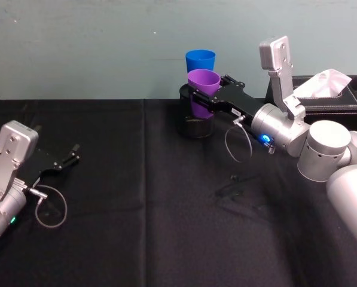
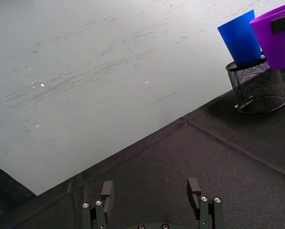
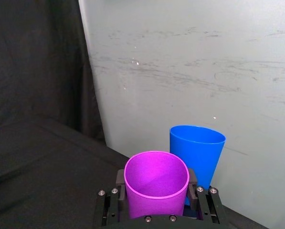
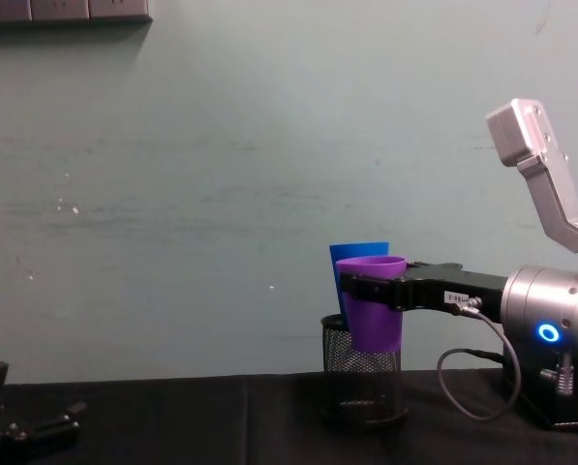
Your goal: Pick up one cup with a gripper and tap it against the other cup.
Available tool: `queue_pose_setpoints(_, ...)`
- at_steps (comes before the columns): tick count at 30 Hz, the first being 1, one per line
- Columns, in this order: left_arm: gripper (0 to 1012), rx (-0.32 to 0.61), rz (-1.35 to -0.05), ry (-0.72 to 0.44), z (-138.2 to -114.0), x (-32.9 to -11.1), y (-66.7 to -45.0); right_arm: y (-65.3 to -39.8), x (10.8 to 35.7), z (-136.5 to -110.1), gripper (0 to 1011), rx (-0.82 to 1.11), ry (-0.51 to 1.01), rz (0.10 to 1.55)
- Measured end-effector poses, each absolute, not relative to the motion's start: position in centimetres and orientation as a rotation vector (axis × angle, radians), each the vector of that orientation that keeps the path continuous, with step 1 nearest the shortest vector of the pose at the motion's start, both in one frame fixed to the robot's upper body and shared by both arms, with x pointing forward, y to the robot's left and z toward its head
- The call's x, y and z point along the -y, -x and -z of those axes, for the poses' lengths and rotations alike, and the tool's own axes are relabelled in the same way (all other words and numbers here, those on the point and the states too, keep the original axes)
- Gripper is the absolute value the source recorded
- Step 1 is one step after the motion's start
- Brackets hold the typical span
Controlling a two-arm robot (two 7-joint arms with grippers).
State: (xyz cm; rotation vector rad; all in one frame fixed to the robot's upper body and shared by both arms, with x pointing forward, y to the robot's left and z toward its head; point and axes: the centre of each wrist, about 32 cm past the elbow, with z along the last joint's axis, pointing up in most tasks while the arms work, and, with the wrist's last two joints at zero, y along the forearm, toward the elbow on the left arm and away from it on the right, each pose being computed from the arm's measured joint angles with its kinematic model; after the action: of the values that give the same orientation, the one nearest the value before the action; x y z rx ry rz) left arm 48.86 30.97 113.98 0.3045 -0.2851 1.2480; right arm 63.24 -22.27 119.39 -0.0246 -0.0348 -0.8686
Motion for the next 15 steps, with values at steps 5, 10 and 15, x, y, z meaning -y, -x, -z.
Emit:
queue_pose_setpoints(5, 1000, 0.285, -1.248, -0.305, -113.98, -30.97, -48.86, -63.24, 22.27, -119.38, 726, 0.035, 0.025, 0.869)
queue_pose_setpoints(10, 1000, 0.285, -1.248, -0.304, -113.98, -30.97, -48.86, -63.24, 22.27, -119.39, 726, 0.035, 0.025, 0.869)
queue_pose_setpoints(15, 1000, 0.285, -1.248, -0.305, -113.98, -30.97, -48.86, -63.14, 22.43, -119.62, 726, 0.040, 0.010, 0.856)
